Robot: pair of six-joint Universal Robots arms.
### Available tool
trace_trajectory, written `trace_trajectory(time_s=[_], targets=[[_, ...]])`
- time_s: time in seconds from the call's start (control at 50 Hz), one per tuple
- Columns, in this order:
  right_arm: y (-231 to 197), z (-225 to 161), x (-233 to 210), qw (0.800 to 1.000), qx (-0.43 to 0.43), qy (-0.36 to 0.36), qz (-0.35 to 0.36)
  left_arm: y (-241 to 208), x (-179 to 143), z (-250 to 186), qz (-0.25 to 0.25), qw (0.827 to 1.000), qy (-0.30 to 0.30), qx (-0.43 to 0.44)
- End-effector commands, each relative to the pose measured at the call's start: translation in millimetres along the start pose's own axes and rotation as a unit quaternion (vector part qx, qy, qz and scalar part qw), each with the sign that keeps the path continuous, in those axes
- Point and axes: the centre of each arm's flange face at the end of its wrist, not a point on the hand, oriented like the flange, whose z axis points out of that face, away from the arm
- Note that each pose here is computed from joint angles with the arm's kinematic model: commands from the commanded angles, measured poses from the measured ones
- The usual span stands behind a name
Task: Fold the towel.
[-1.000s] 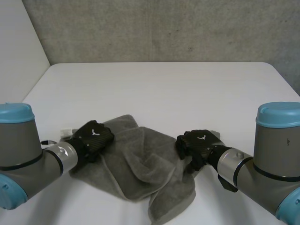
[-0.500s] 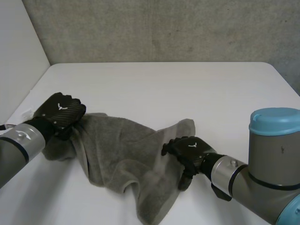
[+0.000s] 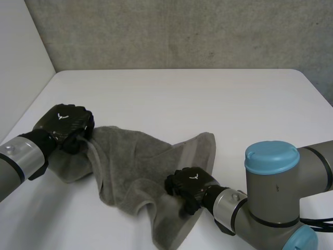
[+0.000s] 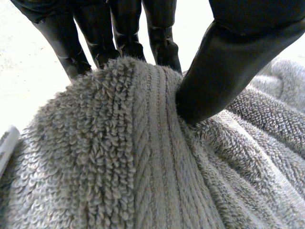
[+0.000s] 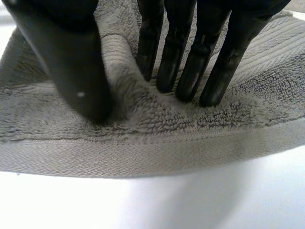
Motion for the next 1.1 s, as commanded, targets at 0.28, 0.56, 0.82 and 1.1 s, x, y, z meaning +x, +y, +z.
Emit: trace_trajectory(time_s=[0.28, 0.56, 0.82, 1.1], targets=[[-97, 10, 114, 0.983, 0.116, 0.139, -0.035, -3, -12, -1, -0.043, 0.999, 0.006, 0.013], [-109, 8, 141, 0.972, 0.044, 0.207, -0.101, -1, -3, 3, -0.079, 0.996, 0.020, 0.019], [-84, -19, 112, 0.979, 0.023, 0.179, -0.094, -2, 3, 6, -0.112, 0.993, 0.031, 0.027], [-37, -28, 92, 0.978, 0.034, 0.175, -0.106, -12, -3, 6, -0.129, 0.990, 0.026, 0.043]])
